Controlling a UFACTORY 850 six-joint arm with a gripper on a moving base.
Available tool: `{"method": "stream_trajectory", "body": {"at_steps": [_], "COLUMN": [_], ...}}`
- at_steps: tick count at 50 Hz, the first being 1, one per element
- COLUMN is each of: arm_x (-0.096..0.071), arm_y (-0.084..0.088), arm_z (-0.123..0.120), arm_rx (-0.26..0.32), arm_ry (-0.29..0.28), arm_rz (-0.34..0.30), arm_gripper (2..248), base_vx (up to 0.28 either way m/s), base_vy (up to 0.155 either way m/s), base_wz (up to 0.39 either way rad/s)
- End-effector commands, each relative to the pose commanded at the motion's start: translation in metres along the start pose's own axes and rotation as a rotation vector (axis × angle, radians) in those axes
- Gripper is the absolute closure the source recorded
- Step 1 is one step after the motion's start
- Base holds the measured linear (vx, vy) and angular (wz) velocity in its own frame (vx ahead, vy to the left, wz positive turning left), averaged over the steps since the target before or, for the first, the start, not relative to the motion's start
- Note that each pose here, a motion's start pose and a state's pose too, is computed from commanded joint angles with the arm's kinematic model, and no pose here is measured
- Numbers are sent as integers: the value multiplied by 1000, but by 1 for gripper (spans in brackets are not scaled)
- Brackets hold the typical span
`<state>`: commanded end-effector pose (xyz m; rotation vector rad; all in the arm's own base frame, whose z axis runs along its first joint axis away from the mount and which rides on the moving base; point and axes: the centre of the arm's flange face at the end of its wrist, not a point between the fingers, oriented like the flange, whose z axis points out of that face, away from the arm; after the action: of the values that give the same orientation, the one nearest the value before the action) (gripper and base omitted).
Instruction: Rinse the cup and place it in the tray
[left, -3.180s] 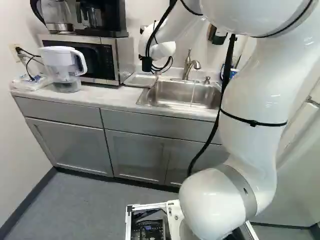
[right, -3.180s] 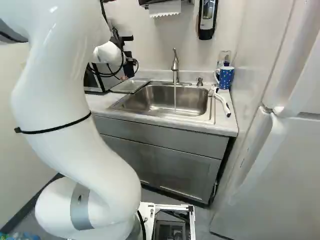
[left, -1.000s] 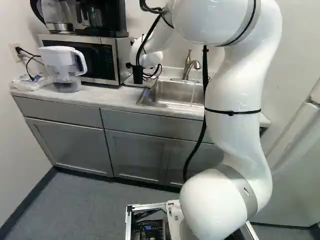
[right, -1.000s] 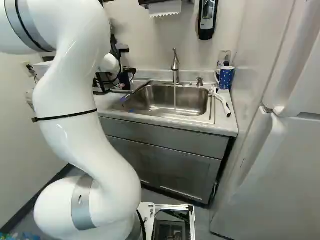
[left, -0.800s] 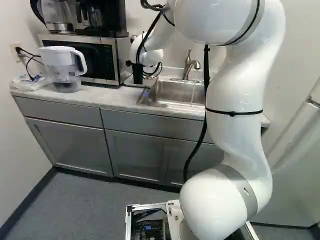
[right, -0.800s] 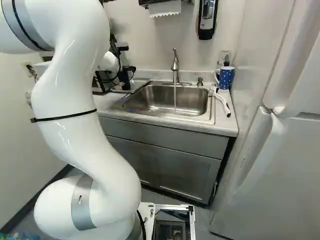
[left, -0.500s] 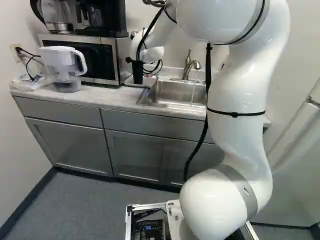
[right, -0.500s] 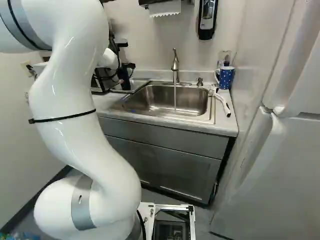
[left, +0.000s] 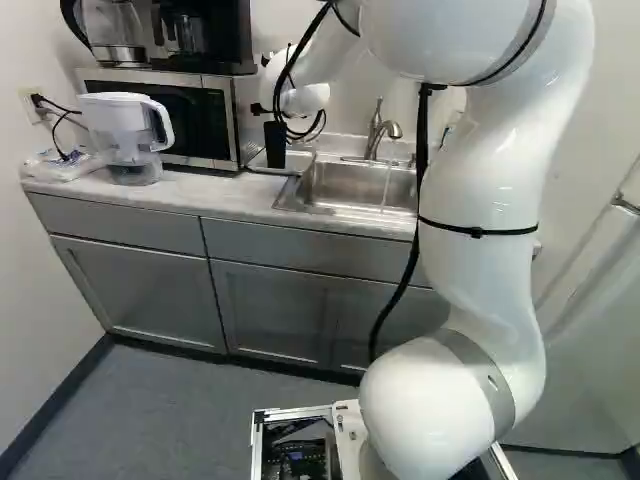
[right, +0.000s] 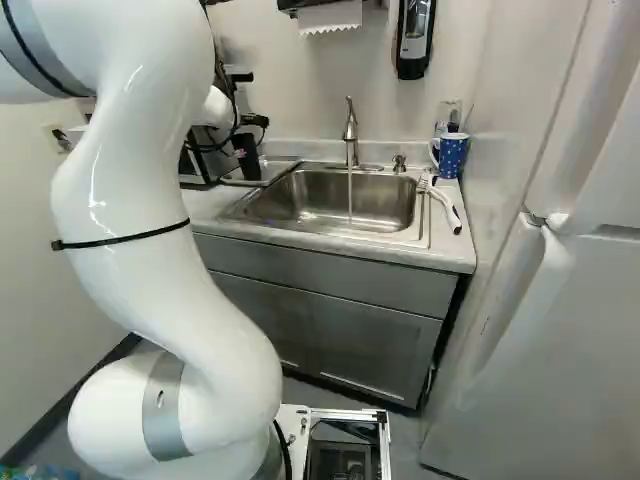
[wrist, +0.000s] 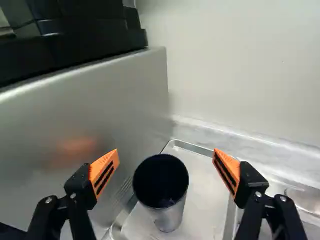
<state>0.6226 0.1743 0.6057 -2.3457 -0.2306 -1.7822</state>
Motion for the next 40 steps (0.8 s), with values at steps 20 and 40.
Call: {"method": "stream_trajectory", "body": {"at_steps": [20, 40], "arm_x": [20, 38], "arm_y": [20, 47], "arm_z": [-22, -52], "arm_rx": [-30, -73], "arm_ry": [36, 72], "arm_rz": [9, 20], "arm_gripper": [3, 3], "base_vx": [0, 0], "base_vy": [0, 0], "base_wz": [0, 0]}}
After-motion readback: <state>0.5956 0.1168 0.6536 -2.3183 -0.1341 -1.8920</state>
